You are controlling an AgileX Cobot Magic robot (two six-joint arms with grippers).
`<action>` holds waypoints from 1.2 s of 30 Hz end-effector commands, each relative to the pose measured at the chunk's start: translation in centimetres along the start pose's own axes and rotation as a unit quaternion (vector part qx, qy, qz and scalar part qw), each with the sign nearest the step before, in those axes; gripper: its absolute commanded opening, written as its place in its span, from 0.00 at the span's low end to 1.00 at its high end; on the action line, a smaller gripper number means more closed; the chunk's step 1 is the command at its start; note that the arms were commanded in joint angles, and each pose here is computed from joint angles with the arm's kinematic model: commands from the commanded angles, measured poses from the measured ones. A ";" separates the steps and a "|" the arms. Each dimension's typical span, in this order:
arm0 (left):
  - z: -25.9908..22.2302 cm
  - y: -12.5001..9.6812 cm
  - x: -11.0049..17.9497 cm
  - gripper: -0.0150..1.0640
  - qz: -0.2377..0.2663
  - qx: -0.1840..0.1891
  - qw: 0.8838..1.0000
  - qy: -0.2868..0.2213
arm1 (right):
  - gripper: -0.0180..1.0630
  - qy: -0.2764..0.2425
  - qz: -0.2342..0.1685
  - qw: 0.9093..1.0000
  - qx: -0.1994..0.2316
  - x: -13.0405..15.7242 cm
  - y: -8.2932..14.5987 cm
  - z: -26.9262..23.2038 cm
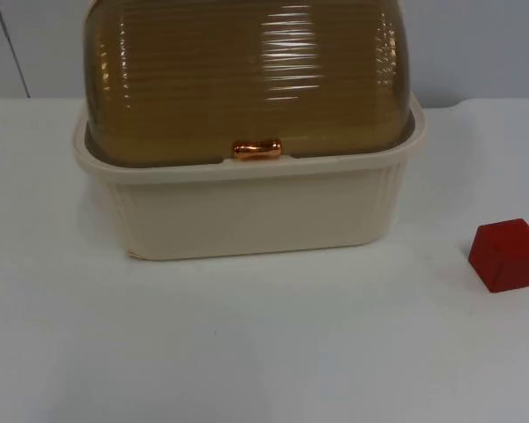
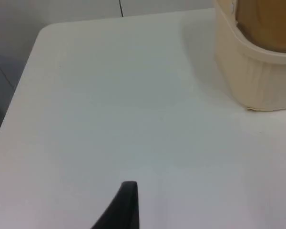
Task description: Open the box lid with the left hand, place the block into the box with the right hand, then close the box lid with the left hand.
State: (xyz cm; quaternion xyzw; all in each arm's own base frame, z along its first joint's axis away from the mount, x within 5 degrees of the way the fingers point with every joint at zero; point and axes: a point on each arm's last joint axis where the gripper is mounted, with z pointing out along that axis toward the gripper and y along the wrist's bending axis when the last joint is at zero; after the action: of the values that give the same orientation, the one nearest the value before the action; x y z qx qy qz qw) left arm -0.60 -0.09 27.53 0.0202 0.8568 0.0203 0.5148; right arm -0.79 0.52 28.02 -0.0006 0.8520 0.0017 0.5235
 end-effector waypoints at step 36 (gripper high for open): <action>12.0 2.0 -22.8 0.99 -0.031 -0.027 0.997 -0.059 | 0.99 -0.014 0.035 0.999 0.027 -21.6 -1.6 12.3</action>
State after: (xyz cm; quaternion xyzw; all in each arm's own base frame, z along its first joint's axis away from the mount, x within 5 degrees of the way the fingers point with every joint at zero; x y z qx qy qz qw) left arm 20.70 0.95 41.87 -0.0169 0.8259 0.0317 0.5626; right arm 19.93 -1.00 41.33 0.0401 0.8465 -0.0039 0.5309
